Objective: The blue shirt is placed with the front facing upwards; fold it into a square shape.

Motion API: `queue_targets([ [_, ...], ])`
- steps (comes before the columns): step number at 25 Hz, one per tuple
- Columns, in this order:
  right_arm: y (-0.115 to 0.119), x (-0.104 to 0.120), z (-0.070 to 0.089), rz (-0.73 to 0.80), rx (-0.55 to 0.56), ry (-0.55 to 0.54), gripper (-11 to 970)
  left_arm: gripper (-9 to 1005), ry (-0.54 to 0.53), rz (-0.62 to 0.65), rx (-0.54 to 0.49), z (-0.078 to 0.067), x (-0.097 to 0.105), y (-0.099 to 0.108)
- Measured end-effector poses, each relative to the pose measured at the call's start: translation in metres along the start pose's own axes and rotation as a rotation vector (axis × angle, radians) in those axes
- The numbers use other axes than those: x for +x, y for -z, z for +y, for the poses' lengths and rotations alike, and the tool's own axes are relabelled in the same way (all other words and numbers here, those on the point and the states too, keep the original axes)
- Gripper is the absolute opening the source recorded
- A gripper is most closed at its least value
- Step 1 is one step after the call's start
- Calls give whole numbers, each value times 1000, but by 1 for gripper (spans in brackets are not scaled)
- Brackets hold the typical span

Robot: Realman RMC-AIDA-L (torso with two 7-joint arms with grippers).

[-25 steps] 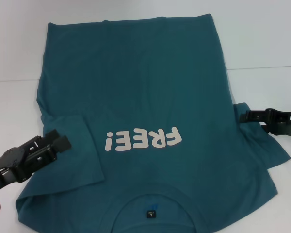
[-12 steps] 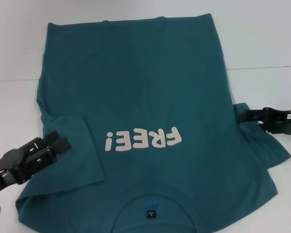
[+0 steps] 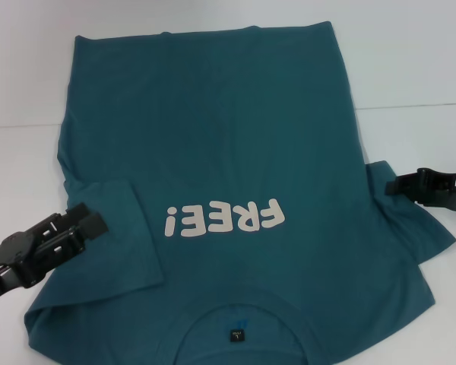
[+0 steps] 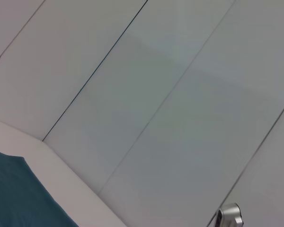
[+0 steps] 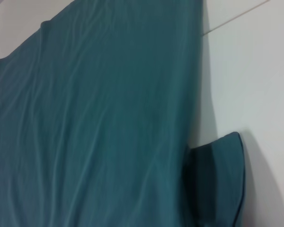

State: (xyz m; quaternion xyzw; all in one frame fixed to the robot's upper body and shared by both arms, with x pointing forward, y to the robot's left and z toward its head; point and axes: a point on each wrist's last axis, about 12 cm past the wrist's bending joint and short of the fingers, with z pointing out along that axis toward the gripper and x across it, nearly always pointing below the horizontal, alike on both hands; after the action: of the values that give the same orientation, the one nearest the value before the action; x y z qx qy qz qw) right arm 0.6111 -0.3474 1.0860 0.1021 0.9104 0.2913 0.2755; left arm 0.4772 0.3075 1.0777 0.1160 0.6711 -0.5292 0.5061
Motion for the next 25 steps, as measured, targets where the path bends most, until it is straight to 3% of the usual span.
queue_targets([
  [3,1,-1,0,0,1,-4,432,762,0,0,0,0,0,0],
  [14,4,-4,-2,21,40,-6,10,763,-2,-1,-4,0,-1,1],
  [25,22,-18,-14,3,92,-14,9,763,-2,-15,-13,1,-1,3],
])
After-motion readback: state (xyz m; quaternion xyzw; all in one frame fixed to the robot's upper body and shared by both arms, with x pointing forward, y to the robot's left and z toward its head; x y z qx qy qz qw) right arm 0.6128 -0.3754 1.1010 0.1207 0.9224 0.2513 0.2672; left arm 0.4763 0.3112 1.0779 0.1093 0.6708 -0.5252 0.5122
